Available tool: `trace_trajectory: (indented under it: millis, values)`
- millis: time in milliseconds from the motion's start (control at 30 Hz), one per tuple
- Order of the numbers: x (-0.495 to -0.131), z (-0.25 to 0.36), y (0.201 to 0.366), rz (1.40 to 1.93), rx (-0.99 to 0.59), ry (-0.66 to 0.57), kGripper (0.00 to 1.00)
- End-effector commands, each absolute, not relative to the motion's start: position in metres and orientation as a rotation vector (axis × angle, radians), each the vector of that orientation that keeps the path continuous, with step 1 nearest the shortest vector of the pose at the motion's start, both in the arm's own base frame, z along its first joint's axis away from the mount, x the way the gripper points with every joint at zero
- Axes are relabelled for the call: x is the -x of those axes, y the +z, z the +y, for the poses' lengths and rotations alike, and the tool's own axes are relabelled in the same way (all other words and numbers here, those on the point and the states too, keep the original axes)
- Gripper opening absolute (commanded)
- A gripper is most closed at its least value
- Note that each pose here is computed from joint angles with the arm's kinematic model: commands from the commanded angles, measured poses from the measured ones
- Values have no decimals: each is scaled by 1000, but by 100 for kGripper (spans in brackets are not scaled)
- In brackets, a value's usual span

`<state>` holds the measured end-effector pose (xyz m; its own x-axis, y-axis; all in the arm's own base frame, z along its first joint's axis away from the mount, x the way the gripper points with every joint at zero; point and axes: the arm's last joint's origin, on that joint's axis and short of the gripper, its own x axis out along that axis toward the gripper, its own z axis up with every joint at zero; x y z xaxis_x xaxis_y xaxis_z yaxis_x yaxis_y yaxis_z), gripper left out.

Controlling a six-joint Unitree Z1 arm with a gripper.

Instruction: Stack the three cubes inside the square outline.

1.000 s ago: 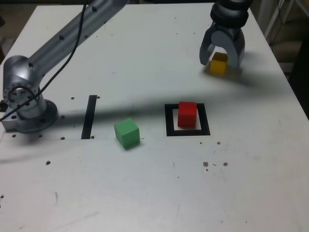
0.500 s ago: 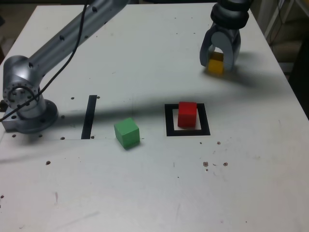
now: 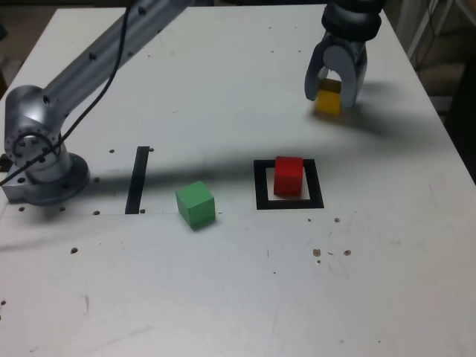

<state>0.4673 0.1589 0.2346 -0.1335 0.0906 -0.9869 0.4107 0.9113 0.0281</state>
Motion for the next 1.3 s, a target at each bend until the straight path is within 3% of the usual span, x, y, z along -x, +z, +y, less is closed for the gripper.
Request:
trace_trajectory:
  millis: [0, 767, 1067, 1267]
  values:
    - [-461, 153, 249, 1694, -386, -278, 31]
    - [-407, 91, 300, 1724, -265, -213, 31]
    - [-384, 61, 309, 1708, -213, -170, 31]
    - [-368, 40, 307, 1671, -154, -150, 31]
